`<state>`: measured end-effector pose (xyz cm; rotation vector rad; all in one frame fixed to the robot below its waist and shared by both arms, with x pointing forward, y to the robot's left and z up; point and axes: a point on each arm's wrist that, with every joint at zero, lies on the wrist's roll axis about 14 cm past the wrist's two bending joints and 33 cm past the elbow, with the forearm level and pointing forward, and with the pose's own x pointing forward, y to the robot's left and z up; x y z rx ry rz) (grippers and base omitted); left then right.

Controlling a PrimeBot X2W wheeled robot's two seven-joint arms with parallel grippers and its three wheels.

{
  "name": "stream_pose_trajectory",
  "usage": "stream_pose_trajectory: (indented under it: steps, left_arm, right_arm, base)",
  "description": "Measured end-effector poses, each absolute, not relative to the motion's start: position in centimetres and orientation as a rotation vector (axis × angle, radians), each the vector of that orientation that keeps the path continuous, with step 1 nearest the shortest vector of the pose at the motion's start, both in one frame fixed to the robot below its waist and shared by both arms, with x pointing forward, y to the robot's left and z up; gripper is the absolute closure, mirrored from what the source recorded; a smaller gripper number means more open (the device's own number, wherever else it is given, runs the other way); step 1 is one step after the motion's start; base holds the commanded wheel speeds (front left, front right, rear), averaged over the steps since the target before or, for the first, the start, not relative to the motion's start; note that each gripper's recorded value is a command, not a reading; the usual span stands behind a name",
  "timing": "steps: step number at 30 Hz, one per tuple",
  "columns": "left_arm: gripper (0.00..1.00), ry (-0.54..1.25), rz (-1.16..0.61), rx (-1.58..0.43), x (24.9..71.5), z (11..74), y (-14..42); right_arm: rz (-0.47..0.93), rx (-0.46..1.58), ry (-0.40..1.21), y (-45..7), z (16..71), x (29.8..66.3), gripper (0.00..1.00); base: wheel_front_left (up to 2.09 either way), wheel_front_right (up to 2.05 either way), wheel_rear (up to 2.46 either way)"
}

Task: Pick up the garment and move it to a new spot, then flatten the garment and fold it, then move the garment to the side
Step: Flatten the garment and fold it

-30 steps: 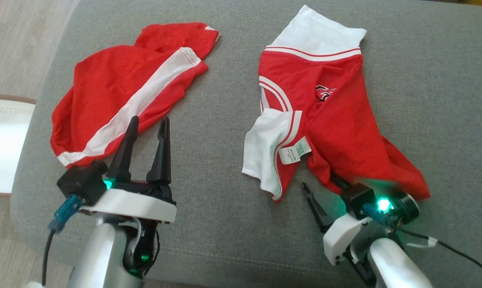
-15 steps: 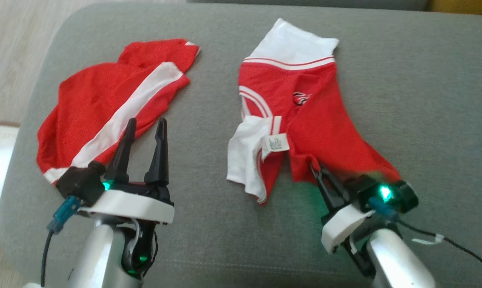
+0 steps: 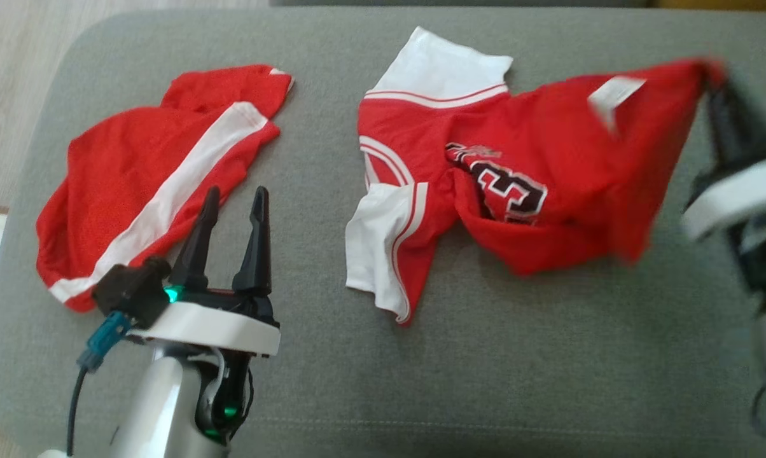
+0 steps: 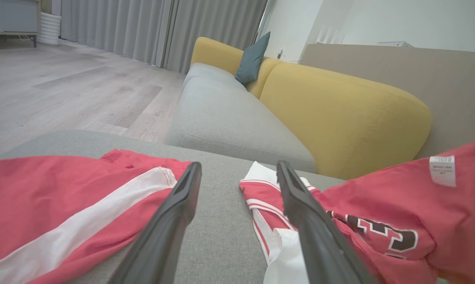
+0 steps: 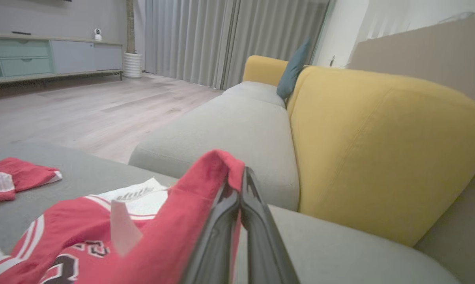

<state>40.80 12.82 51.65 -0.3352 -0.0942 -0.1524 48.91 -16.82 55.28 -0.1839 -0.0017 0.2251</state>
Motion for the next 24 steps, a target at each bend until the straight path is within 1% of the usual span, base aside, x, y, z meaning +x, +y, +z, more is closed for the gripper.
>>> stream_pose_trajectory:
  steps: [4,10,15,21,24]
  left_arm:
    - [0.00,-0.076,-0.140,-0.332,40.9,50.9,13.3]
    - [0.00,-0.056,-0.113,-0.321,41.1,50.1,14.4]
    - [0.00,-0.055,-0.074,-0.306,41.2,49.9,16.0]
    - [0.00,-0.038,-0.033,-0.302,40.6,49.3,17.3]
    - [0.00,-0.031,-0.009,-0.298,40.2,49.1,18.1]
  right_arm:
    - [0.204,-0.231,0.002,-18.1,56.7,52.1,1.00]
    - [0.181,-0.322,0.096,-19.4,55.0,56.5,1.00]
    - [0.217,-0.367,0.133,-17.3,53.8,60.0,1.00]
    - [0.230,-0.387,0.136,-15.3,53.3,63.5,1.00]
    - [0.228,-0.400,0.112,-14.7,53.5,64.8,1.00]
  base:
    - [0.00,0.00,0.00]
    - [0.00,0.00,0.00]
    - [0.00,0.00,0.00]
    - [0.00,0.00,0.00]
    - [0.00,0.00,0.00]
